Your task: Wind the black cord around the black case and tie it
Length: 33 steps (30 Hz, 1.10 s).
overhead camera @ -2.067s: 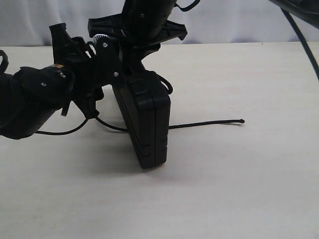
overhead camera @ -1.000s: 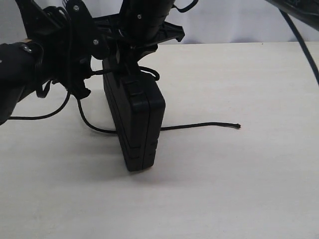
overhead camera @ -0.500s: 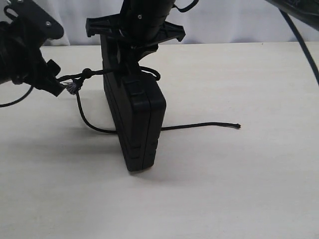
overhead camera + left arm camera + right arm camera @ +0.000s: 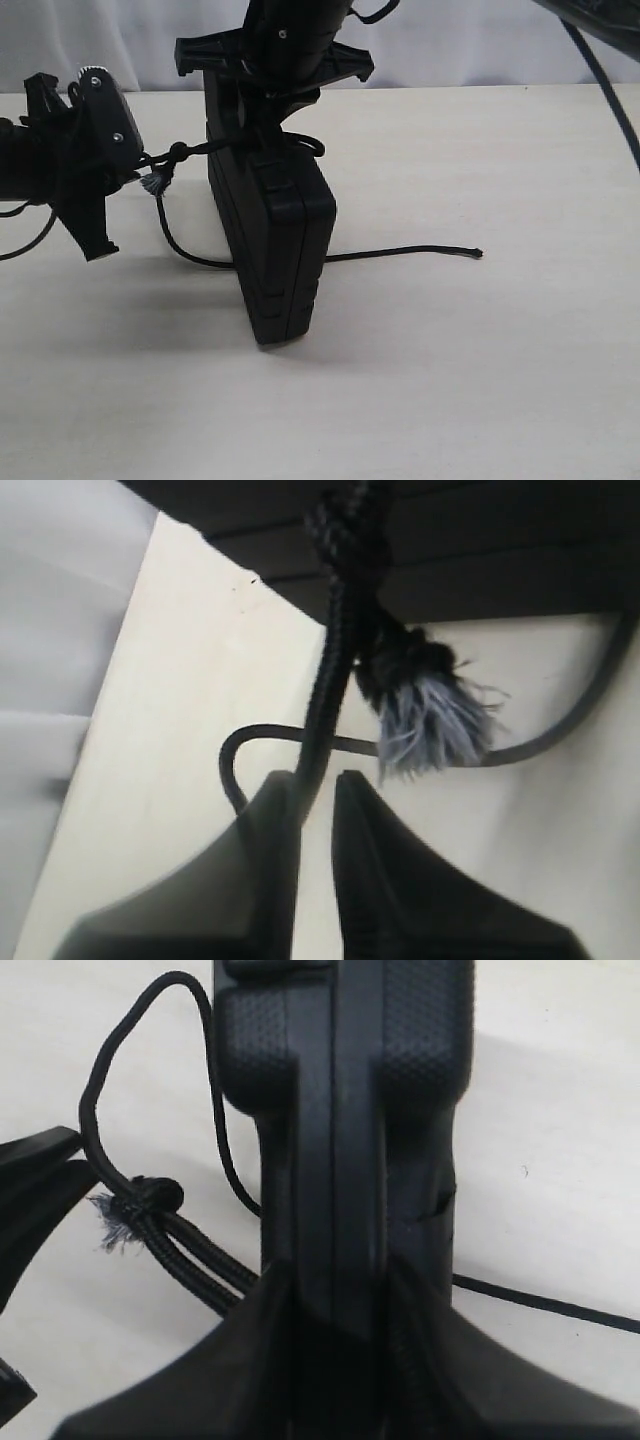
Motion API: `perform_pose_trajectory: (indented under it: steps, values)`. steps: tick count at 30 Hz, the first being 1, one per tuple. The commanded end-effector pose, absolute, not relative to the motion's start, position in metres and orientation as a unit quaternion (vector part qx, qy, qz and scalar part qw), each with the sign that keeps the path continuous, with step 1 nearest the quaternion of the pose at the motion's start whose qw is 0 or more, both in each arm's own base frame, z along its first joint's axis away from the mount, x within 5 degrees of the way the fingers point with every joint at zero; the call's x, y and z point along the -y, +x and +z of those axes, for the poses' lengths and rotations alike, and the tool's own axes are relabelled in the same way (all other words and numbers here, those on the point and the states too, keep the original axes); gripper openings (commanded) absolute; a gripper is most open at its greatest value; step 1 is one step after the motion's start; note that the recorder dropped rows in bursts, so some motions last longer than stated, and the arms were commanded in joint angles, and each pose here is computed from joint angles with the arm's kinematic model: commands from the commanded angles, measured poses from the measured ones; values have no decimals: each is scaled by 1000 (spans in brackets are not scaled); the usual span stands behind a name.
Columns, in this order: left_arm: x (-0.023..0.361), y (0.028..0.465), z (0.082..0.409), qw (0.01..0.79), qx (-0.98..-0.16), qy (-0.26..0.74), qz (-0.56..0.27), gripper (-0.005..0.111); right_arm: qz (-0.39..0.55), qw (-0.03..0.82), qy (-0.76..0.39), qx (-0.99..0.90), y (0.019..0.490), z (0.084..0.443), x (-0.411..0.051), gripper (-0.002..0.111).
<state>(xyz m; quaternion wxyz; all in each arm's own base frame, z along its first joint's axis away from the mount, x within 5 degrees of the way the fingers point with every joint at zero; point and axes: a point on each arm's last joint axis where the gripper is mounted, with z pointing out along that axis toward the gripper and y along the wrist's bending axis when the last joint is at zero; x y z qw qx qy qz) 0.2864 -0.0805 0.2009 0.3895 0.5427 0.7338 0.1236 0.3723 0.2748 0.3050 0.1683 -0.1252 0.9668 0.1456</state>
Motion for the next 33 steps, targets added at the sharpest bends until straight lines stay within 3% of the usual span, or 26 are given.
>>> perform_pose_trajectory:
  steps: [1,7,15,25,33]
  values:
    - [80,291,206,394,-721,550,146,13,134,166,-140,-967,371,305,-273,4]
    - [104,284,205,397,-689,591,137,13,134,167,-144,-966,371,305,-273,4]
    - [104,285,206,399,-689,586,151,13,134,167,-144,-966,371,305,-273,4]
    - [115,287,215,418,-700,574,83,13,137,165,-143,-966,371,305,-274,4]
    - [134,289,235,462,-717,521,-39,13,137,165,-142,-966,371,305,-274,4]
